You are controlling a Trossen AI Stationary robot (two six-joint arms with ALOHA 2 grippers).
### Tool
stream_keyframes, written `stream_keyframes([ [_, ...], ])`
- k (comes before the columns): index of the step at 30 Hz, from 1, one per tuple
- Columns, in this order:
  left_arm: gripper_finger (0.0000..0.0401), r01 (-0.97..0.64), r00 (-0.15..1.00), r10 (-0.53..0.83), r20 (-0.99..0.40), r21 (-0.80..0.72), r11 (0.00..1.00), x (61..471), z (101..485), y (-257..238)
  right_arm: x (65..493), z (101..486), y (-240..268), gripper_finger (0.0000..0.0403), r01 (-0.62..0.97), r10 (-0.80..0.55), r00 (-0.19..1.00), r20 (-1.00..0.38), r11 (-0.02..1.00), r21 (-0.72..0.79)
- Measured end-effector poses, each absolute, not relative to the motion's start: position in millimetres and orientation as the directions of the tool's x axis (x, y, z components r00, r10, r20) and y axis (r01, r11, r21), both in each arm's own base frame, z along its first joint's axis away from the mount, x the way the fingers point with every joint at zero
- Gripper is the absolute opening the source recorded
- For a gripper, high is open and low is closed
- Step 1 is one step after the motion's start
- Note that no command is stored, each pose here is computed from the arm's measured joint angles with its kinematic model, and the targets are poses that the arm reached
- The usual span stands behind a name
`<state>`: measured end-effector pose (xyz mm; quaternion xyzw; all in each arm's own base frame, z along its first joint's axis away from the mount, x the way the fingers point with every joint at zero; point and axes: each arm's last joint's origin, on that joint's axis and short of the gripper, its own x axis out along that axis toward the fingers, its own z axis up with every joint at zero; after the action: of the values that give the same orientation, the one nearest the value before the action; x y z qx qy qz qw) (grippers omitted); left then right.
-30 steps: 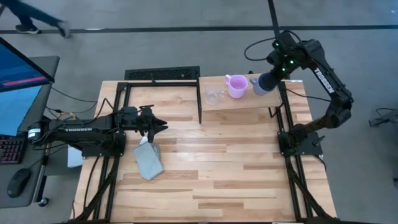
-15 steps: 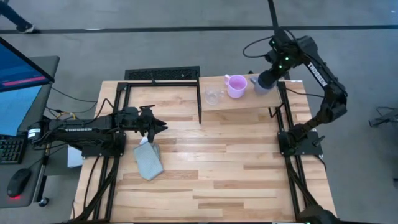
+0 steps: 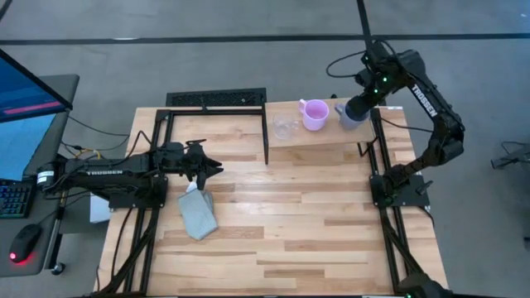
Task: Stack small to large cups/mugs on shelf
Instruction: Put the blue mug on the shelf
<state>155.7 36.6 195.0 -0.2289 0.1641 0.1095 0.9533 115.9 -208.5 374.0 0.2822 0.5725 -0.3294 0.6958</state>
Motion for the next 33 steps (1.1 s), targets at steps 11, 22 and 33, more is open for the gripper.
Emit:
stream_keyframes([
  [11,0.0121,-0.283,0.922,0.133,-0.364,-0.399,0.872,156,195,37,116,362,-208,0.0019,0.781,-0.093,0.104,-0.99,0.624,0.024],
  [22,0.0121,-0.279,0.922,0.133,-0.365,-0.385,0.88,156,195,37,116,361,-208,0.0046,0.78,-0.091,0.104,-0.99,0.625,0.024],
  [33,0.0121,-0.279,0.922,0.133,-0.365,-0.383,0.881,156,195,37,116,361,-208,0.0083,0.776,-0.09,0.104,-0.991,0.63,0.024],
])
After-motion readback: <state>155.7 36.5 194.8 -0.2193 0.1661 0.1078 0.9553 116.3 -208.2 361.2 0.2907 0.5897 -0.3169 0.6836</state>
